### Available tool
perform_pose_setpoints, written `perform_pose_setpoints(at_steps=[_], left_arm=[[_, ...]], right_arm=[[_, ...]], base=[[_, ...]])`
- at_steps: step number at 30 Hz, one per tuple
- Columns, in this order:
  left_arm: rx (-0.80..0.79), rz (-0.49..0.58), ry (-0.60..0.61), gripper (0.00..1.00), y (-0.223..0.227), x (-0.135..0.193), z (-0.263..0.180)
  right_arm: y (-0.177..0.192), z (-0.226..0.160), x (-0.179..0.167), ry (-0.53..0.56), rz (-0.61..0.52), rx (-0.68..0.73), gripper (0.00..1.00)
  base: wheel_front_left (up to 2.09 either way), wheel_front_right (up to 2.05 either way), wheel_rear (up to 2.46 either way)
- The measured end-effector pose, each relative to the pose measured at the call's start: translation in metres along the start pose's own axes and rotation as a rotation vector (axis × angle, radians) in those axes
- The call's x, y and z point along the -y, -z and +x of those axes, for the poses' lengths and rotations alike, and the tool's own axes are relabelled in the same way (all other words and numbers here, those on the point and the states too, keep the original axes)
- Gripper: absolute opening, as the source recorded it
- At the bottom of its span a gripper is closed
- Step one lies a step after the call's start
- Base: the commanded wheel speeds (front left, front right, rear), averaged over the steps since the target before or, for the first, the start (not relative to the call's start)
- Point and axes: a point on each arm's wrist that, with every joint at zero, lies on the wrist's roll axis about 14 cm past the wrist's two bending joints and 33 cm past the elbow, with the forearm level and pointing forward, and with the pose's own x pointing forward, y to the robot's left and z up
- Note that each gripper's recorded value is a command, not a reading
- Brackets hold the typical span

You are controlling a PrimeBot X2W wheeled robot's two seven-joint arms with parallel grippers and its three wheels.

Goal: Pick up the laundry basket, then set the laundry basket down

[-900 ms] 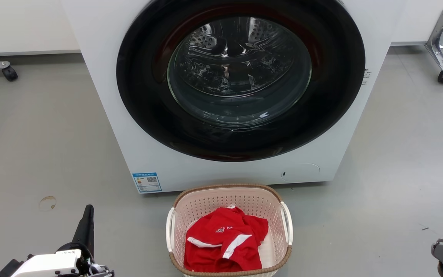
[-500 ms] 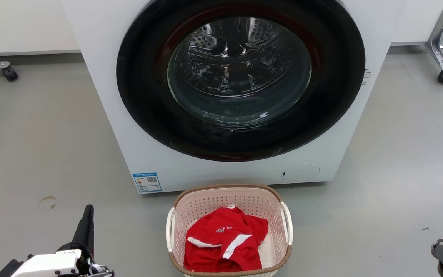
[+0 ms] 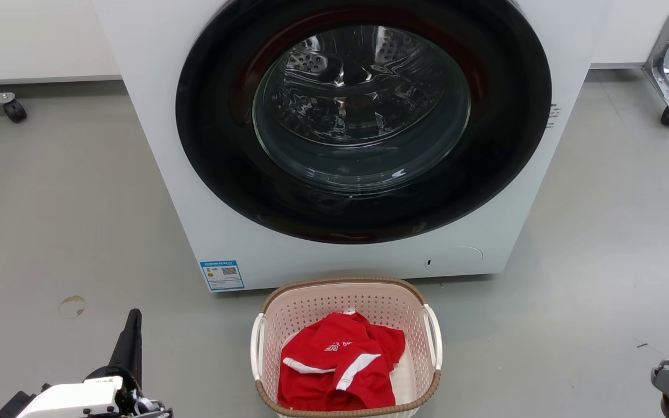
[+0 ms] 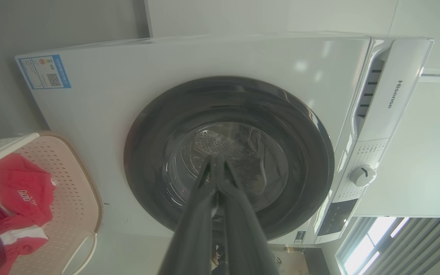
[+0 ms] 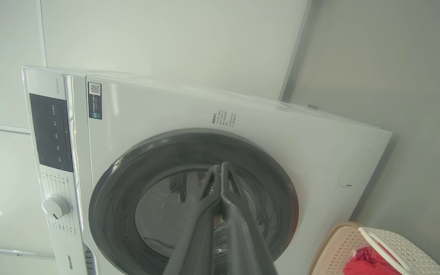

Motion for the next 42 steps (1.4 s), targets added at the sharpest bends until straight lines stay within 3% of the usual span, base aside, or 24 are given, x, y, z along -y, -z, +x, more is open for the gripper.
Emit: perform_pose_setpoints(at_steps=[30, 31, 36, 42], left_arm=[[0.0, 0.0, 0.0, 0.0, 0.0, 0.0, 0.0], [0.0, 0.0, 0.0, 1.0, 0.0, 0.0, 0.0], [0.003, -0.022, -0.09, 1.0, 0.004, -0.031, -0.014], [0.015, -0.019, -0.086, 1.0, 0.003, -0.03, -0.015]], right_arm=[[0.0, 0.0, 0.0, 0.0, 0.0, 0.0, 0.0], [0.0, 0.0, 0.0, 0.0, 0.0, 0.0, 1.0], [0.014, -0.014, 0.031, 0.09, 0.043, -0.011, 1.0], [0.017, -0.014, 0.029, 0.085, 0.031, -0.016, 1.0]], base=[[0.0, 0.0, 0.0], [0.0, 0.0, 0.0], [0.0, 0.0, 0.0], [0.0, 0.0, 0.0]])
